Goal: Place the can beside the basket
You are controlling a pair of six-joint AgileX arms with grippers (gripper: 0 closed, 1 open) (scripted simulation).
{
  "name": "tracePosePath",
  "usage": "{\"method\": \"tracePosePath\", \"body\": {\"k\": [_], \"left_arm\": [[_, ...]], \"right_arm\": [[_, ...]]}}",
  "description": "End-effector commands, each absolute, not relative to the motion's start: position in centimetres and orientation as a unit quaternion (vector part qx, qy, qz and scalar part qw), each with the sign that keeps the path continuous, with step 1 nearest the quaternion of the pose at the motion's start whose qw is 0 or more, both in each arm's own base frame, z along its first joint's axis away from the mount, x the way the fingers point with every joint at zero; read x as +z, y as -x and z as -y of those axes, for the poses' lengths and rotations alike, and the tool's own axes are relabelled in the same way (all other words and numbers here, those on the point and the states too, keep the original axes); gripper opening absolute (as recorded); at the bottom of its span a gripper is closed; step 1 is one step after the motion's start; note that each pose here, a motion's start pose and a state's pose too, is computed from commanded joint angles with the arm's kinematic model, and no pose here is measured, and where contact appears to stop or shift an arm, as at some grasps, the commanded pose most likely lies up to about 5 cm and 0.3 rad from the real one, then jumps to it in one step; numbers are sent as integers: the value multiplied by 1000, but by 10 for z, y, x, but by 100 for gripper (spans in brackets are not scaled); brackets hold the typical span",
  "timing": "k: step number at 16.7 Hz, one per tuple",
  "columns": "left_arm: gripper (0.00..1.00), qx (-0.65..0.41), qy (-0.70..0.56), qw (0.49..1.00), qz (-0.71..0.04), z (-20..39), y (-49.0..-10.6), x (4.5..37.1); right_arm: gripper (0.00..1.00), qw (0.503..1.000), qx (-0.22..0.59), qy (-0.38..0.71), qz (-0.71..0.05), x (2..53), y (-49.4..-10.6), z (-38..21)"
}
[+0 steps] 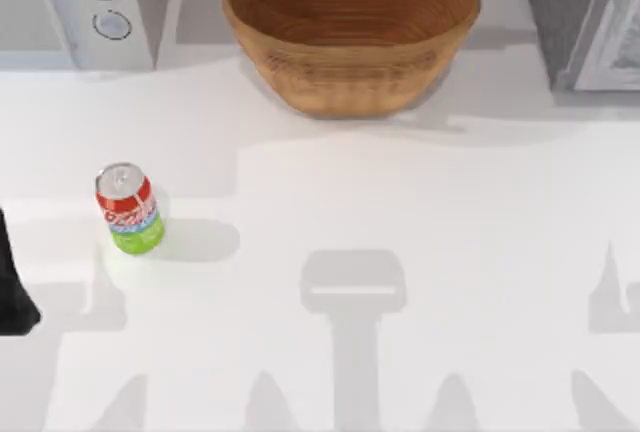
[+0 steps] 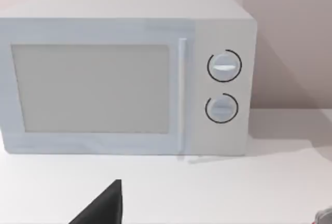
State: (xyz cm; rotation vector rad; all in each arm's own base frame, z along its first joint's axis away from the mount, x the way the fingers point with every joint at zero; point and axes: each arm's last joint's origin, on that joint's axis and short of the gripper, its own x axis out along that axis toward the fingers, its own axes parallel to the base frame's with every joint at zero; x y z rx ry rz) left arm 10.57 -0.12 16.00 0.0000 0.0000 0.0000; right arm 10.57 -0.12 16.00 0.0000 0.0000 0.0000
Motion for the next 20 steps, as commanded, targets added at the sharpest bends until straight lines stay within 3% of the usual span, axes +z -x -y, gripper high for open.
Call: {"method": "tracePosePath", "body": {"k": [4,9,14,20], "left_arm": [[100,-5,-6,1000,-6,2,-106,167],[100,-37,-56,994,-83,9,-115,209],[100,-101,-141,944,-282,22,-157,239],[100,-202,-230,779,-547,51,-240,229]], "right_arm": [[100,1000,0,0,0,160,-106,1],[100,1000,0,0,0,160,-106,1],[100,1000,0,0,0,160,-106,1],[100,1000,0,0,0,160,-106,1]]}}
